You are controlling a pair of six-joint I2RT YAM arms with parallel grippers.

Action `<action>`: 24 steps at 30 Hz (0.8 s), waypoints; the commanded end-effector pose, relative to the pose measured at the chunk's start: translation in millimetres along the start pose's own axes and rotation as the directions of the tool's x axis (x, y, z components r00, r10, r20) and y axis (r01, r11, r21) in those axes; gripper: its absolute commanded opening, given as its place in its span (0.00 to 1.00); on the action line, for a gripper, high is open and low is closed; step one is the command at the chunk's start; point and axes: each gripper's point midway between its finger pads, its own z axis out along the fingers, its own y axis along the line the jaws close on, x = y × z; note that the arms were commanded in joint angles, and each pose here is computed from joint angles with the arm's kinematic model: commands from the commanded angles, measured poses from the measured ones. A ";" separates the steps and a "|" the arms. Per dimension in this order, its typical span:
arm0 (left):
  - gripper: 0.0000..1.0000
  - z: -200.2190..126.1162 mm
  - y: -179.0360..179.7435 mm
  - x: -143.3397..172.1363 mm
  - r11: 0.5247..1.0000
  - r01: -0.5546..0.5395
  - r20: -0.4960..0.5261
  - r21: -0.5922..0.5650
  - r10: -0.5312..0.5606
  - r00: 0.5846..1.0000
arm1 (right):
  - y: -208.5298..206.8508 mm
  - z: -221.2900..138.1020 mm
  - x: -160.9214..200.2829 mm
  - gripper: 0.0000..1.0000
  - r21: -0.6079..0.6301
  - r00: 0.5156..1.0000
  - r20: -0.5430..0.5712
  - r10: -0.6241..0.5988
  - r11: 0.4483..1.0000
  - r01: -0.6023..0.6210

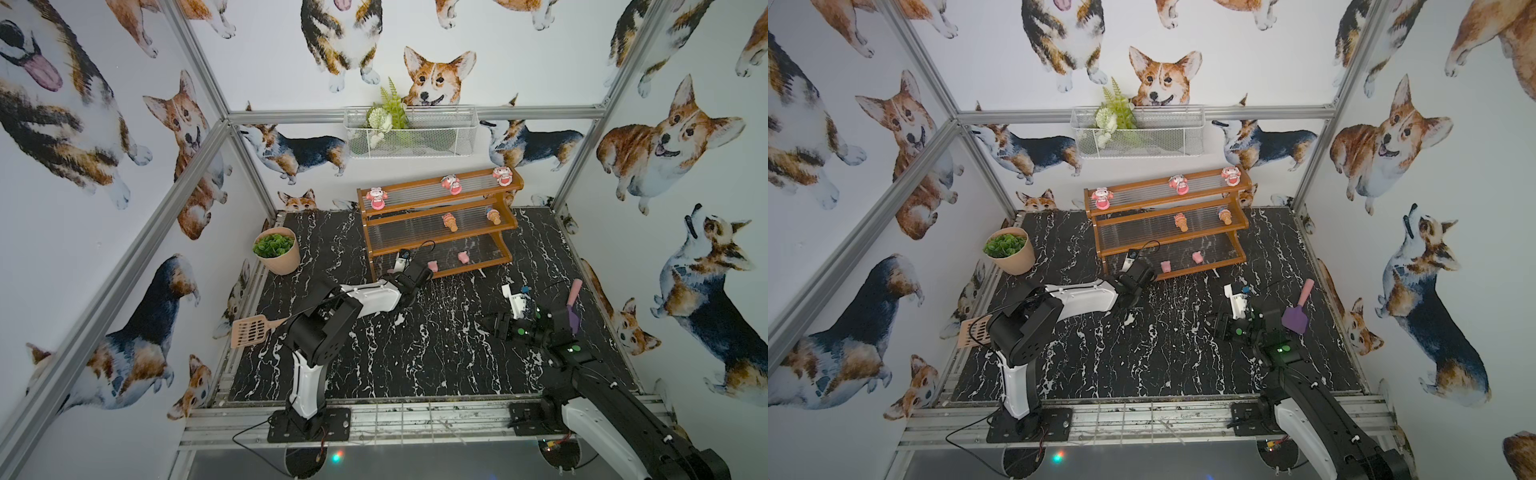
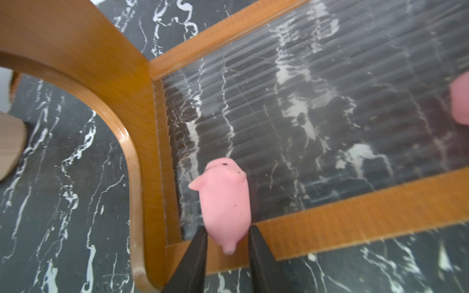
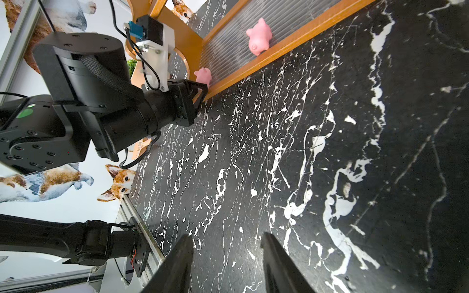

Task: Organize plastic toys on shelves
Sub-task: Place the plastic toy on the shelf, then reset both arms

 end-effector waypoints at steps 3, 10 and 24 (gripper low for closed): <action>0.44 -22.5 -5.9 3.7 0.992 0.043 -0.020 0.121 -0.041 0.999 | 5.3 -0.4 -5.0 0.49 -0.023 0.999 0.020 -0.026 0.999 0.027; 0.54 -71.7 -2.0 11.0 0.954 0.096 -0.018 0.283 -0.094 0.995 | 5.3 -1.0 -5.3 0.49 -0.021 0.999 0.022 -0.026 0.999 0.027; 0.99 -221.5 70.7 17.3 0.707 0.061 0.327 0.704 -0.400 0.856 | 13.0 -44.4 -33.9 0.55 0.115 0.959 0.238 -0.152 0.985 0.127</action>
